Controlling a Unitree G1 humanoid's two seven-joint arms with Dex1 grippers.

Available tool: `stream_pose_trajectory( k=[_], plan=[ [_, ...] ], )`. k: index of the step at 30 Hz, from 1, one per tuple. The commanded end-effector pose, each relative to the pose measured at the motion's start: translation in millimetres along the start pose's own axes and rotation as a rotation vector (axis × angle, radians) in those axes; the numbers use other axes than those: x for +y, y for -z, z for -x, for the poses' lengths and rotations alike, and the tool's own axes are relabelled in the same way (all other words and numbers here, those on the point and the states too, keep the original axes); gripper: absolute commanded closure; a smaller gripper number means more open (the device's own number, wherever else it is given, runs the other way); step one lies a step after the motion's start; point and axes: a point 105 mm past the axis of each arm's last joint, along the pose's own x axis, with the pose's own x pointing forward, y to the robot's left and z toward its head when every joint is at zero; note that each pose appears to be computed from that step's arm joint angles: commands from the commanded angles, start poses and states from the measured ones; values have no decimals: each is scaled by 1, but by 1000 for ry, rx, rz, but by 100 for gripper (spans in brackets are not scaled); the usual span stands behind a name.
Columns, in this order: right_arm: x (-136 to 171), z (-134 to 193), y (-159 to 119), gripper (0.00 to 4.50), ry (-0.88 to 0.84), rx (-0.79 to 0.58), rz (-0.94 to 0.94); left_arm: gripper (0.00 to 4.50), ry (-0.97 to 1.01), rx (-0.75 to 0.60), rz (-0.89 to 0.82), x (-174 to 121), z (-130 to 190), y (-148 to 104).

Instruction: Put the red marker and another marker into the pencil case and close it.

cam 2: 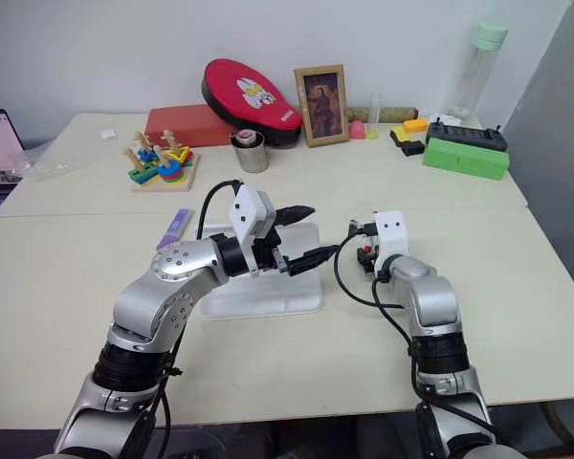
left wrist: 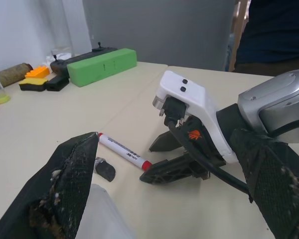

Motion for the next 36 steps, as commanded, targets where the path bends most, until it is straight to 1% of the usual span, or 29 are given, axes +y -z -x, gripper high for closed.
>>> stream_pose_trajectory(
  k=[1, 5, 6, 7, 9, 10, 12, 14, 15, 17, 21, 22, 23, 24, 25, 26, 27, 28, 31, 34, 36],
  plan=[
    [-9, -4, 4, 236, 56, 13, 36, 0, -20, -42, -46, 2, 3, -13],
    [-13, -6, 5, 322, 78, 9, 19, 0, -26, -35, -39, 3, 3, -11],
    [-16, -6, 1, 358, 91, -7, 12, 0, -30, -36, -36, 3, 3, -10],
    [-18, -6, -1, 369, 101, -18, 7, 0, -33, -37, -34, 4, 3, -10],
    [-23, -5, -11, 406, 121, -62, -23, 0, -45, -36, -41, 6, 5, -11],
    [-24, -4, -20, 423, 126, -100, -37, 0, -51, -36, -46, 7, 6, -11],
    [-21, 4, -56, 423, 83, -246, -40, 0, -67, -42, -46, 11, 18, -16],
    [-12, 16, -90, 423, -5, -385, -28, 0, -79, -34, -45, 11, 37, -19],
    [-8, 20, -100, 423, -39, -422, -21, 0, -82, -28, -44, 11, 43, -19],
    [11, 37, -125, 423, -199, -550, 68, 0, -113, 2, -40, 11, 64, -17],
    [38, 65, -148, 423, -456, -680, 155, 0, -148, 49, -27, 5, 93, -14],
    [57, 78, -149, 423, -611, -684, 187, 0, -183, 81, -10, 3, 109, -7],
    [76, 91, -145, 423, -751, -681, 263, 0, -219, 123, 0, 1, 125, 2],
    [91, 99, -137, 423, -854, -650, 322, 0, -244, 159, 13, -1, 137, 9],
    [102, 102, -126, 423, -931, -598, 382, 0, -268, 196, 21, -3, 147, 15],
    [109, 102, -116, 423, -962, -563, 442, 0, -285, 224, 20, -4, 153, 20],
    [111, 101, -111, 423, -977, -540, 476, 0, -295, 239, 19, -4, 156, 22],
    [120, 98, -97, 423, -1005, -486, 565, 0, -321, 267, 19, -4, 165, 28],
    [139, 88, -66, 423, -1056, -362, 721, 0, -380, 304, 27, -3, 181, 35],
    [153, 73, -50, 423, -1047, -307, 791, 0, -423, 339, 29, -2, 194, 41],
    [156, 64, -47, 423, -1036, -291, 810, 0, -426, 343, 34, -3, 197, 41]
  ],
)
